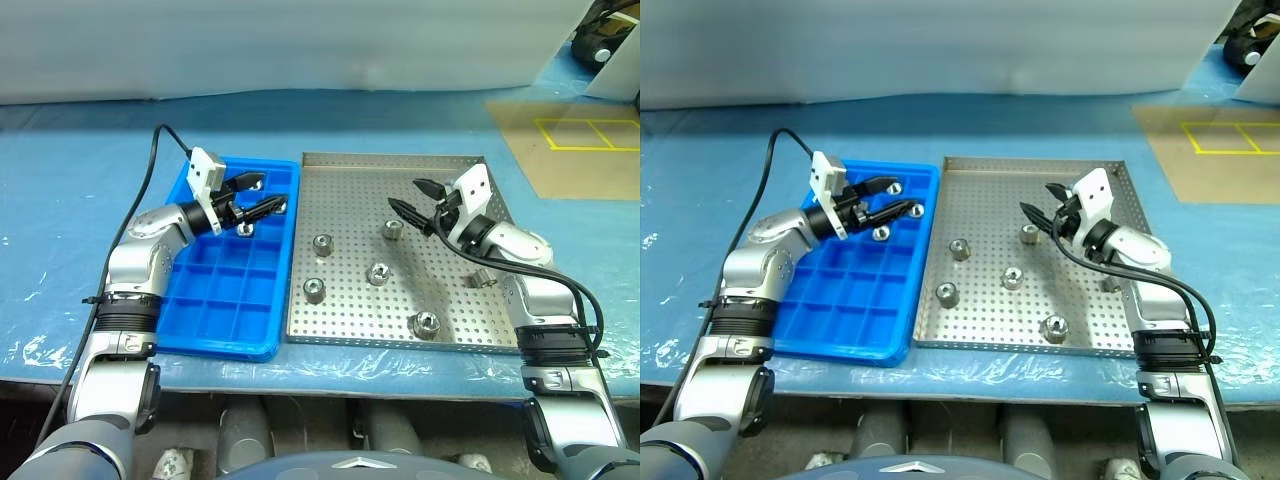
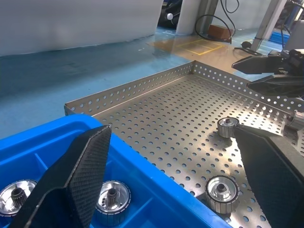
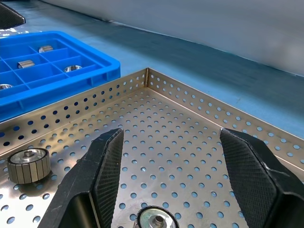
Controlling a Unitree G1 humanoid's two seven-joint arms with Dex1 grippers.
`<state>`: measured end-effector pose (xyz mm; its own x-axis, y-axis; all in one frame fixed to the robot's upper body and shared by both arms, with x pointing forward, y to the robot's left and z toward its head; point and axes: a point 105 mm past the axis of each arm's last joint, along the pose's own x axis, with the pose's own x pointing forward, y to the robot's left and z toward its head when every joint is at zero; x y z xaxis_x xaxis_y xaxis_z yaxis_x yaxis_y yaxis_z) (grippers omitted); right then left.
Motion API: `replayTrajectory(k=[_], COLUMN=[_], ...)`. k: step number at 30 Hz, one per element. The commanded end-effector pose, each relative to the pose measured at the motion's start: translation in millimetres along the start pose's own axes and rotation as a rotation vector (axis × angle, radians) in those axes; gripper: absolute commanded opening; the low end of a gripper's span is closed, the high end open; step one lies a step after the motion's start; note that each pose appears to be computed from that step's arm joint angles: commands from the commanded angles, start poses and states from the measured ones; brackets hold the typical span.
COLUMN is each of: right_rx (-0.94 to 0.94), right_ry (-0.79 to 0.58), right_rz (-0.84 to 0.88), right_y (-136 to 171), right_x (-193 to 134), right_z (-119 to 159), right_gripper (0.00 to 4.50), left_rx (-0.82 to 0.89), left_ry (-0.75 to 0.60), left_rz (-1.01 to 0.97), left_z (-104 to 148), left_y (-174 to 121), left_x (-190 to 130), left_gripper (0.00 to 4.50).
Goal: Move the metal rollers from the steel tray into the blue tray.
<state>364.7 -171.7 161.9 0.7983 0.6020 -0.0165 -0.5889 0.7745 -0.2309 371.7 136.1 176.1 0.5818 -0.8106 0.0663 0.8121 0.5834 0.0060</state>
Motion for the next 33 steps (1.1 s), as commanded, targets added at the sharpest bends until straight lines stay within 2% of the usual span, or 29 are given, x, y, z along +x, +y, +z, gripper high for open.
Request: replayTrajectory(k=[1,5,11,16,22,27,33], right_rx=[-0.033,-0.022,0.023,0.035,0.050,0.038,0.037], right_ry=[-0.039,-0.029,0.051,0.078,0.070,0.083,0.087], right_rz=[0.006,0.096,0.293,0.325,0.392,0.422,0.346], right_y=[-1,6,11,20,57,73,70], right_x=[-2,-10,-40,-50,-56,-66,-72], right_z=[14,16,22,23,24,27,26], right_gripper=[3.33,3.33,3.33,3.33,3.33,3.33,3.33], left_rx=[0.031,0.035,0.105,0.212,0.360,0.430,0.507], left_ry=[-0.029,-0.003,0.123,0.202,0.363,0.551,0.640], left_rz=[-0.028,-0.067,-0.282,-0.432,-0.605,-0.782,-0.848], left_z=[13,12,6,15,22,9,-11], left_y=[-4,-6,-19,-23,-31,-45,-50], left_x=[0,1,26,56,75,75,73], left_gripper=[4.34,4.34,4.34,4.34,4.34,4.34,4.34])
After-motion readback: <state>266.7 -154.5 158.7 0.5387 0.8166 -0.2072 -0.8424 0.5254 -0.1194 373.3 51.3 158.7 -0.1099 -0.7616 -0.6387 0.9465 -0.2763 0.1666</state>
